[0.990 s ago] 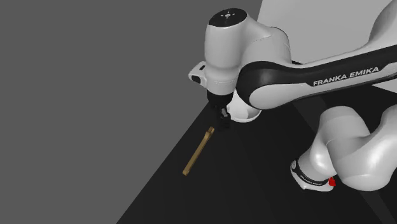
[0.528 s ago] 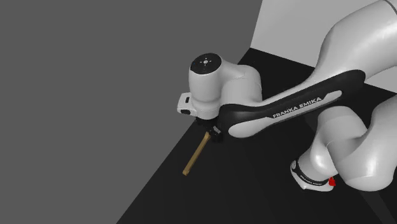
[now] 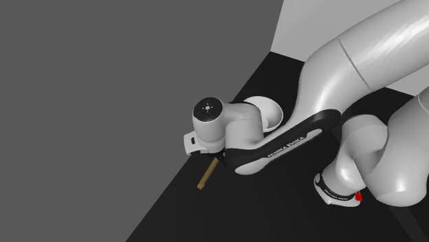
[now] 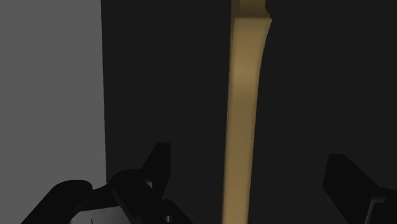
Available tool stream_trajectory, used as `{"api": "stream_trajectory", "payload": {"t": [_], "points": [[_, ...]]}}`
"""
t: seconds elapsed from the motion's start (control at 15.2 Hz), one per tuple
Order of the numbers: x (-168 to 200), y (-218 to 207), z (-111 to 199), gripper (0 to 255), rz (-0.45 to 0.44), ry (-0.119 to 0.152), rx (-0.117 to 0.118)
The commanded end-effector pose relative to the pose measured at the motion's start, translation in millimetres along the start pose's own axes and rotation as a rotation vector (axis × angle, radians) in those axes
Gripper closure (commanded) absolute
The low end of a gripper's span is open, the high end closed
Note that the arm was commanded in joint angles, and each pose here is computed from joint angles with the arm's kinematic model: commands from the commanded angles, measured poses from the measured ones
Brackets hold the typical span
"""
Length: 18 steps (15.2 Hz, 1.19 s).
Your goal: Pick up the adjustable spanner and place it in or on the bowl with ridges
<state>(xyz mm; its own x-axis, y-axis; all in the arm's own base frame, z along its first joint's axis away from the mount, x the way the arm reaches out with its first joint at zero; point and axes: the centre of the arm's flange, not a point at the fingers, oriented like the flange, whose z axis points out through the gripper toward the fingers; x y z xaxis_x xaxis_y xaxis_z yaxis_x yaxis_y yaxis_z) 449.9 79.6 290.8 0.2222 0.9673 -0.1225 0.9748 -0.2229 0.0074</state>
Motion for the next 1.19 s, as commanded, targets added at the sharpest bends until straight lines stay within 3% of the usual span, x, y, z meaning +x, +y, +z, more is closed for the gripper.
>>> {"api": "stream_trajectory", "payload": {"t": [0.0,0.33,0.86,0.92,1.12], "points": [[1,1,11,0,-0.019,-0.001,-0.002],[1,1,41,0,-0.019,-0.001,-0.002],[1,1,41,0,-0.019,-0.001,-0.002],[1,1,41,255,-0.019,-0.001,-0.002],[1,1,41,255,-0.019,-0.001,-0.002]]}}
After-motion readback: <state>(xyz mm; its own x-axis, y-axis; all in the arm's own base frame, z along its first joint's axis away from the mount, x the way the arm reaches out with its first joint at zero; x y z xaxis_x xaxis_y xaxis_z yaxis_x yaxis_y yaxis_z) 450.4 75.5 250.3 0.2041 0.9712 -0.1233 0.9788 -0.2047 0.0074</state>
